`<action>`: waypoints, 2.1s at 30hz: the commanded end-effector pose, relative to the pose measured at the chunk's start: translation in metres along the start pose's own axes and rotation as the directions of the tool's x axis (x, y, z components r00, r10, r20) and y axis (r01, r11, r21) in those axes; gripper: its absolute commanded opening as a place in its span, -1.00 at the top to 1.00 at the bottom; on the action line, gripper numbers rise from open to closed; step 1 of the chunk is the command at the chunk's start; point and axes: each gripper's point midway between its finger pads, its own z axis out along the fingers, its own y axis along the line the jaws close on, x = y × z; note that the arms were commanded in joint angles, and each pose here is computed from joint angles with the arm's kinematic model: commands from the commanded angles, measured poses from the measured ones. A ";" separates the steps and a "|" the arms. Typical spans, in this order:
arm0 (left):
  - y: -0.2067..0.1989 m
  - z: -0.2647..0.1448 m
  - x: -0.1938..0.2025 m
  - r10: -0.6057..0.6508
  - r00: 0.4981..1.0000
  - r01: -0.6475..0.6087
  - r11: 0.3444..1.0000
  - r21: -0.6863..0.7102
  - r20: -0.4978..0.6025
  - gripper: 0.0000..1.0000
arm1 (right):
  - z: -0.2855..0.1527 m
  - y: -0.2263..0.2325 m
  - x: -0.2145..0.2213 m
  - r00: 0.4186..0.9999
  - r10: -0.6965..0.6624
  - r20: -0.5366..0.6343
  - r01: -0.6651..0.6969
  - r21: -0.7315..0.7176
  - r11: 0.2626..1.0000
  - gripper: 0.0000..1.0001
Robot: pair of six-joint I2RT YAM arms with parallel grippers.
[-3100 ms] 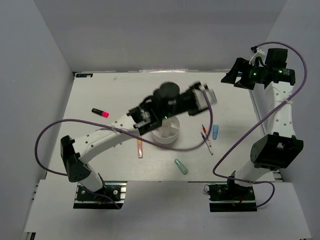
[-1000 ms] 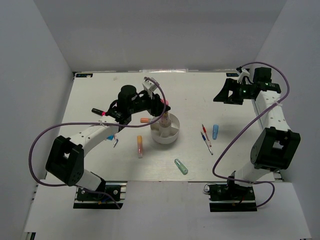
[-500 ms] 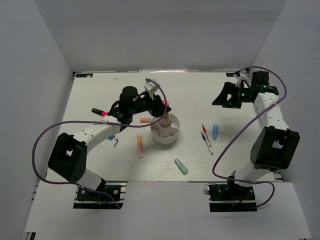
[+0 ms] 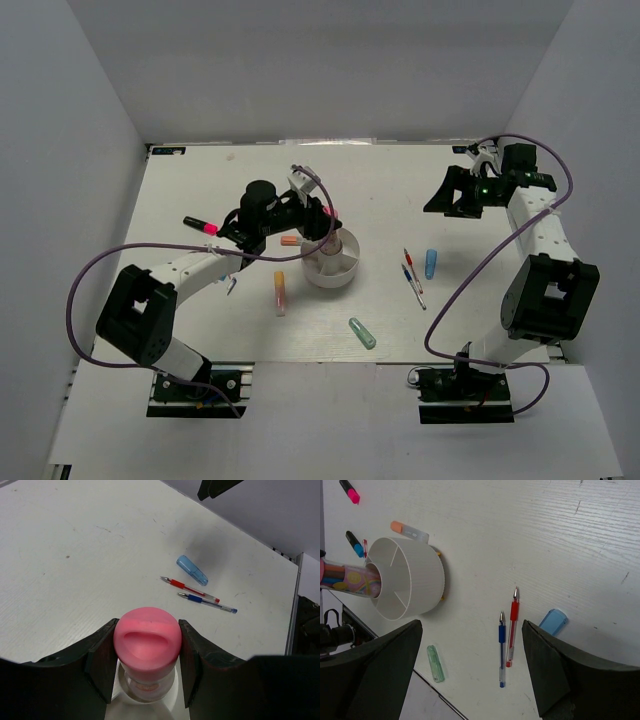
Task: Sort the stationery into containers
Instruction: Place the stationery in the storage box, then pick up the pen from the center of the board.
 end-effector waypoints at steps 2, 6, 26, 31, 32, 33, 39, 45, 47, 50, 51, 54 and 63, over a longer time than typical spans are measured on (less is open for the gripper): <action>-0.001 -0.003 -0.015 0.045 0.997 -0.044 0.999 -0.014 0.057 0.68 | -0.008 0.007 -0.008 0.998 -0.058 0.040 0.058 0.001 0.998 -0.72; -0.003 -0.002 -0.013 0.048 0.997 -0.047 0.999 -0.016 0.058 0.45 | -0.007 0.006 -0.006 0.998 -0.060 0.032 0.060 0.001 0.998 -0.72; -0.012 -0.007 -0.043 0.040 0.993 -0.039 0.999 -0.012 0.113 -0.22 | -0.005 -0.012 0.037 0.997 -0.075 -0.012 0.076 0.093 0.993 -0.44; -0.017 -0.014 -0.049 0.050 0.992 -0.049 0.999 -0.008 0.116 -0.75 | -0.004 -0.014 0.035 0.996 -0.084 -0.016 0.085 0.092 0.992 -0.47; -0.018 -0.016 -0.055 0.047 0.991 -0.045 0.999 -0.018 0.128 -0.75 | -0.004 -0.013 0.036 0.996 -0.085 -0.017 0.086 0.091 0.992 -0.46; -0.020 -0.018 -0.058 0.025 0.991 -0.023 1.000 -0.016 0.133 -0.73 | -0.004 -0.013 0.036 0.996 -0.085 -0.017 0.086 0.090 0.992 -0.45; 0.008 -0.050 -0.094 -0.013 0.996 0.032 0.978 -0.206 0.089 -0.63 | -0.005 -0.014 0.035 0.993 -0.114 -0.018 0.116 0.096 0.989 -0.41; 0.059 -0.092 -0.042 0.024 0.953 -0.111 0.955 -0.275 -0.301 -0.58 | -0.005 -0.019 0.035 0.984 -0.175 -0.026 0.177 0.113 0.978 -0.41; 0.085 -0.111 -0.004 -0.041 0.904 -0.089 0.956 -0.280 -0.426 -0.58 | -0.004 -0.021 0.036 0.982 -0.184 -0.031 0.187 0.115 0.976 -0.41; 0.123 -0.133 0.038 -0.086 0.808 -0.090 0.960 -0.267 -0.583 -0.68 | -0.005 -0.019 0.037 0.980 -0.197 -0.035 0.200 0.107 0.974 -0.42; 0.140 -0.139 0.056 -0.148 0.741 -0.057 0.958 -0.281 -0.655 -0.75 | -0.005 -0.019 0.040 0.980 -0.197 -0.041 0.200 0.106 0.974 -0.43; 0.191 -0.172 0.049 -0.201 0.694 -0.049 0.945 -0.325 -0.691 -0.92 | -0.005 -0.019 0.047 0.978 -0.201 -0.048 0.205 0.096 0.974 -0.43; 0.283 -0.227 0.059 -0.013 0.568 -0.258 0.947 -0.192 -0.823 -0.72 | 0.002 -0.019 0.064 0.981 -0.172 -0.085 0.177 0.055 0.983 -0.44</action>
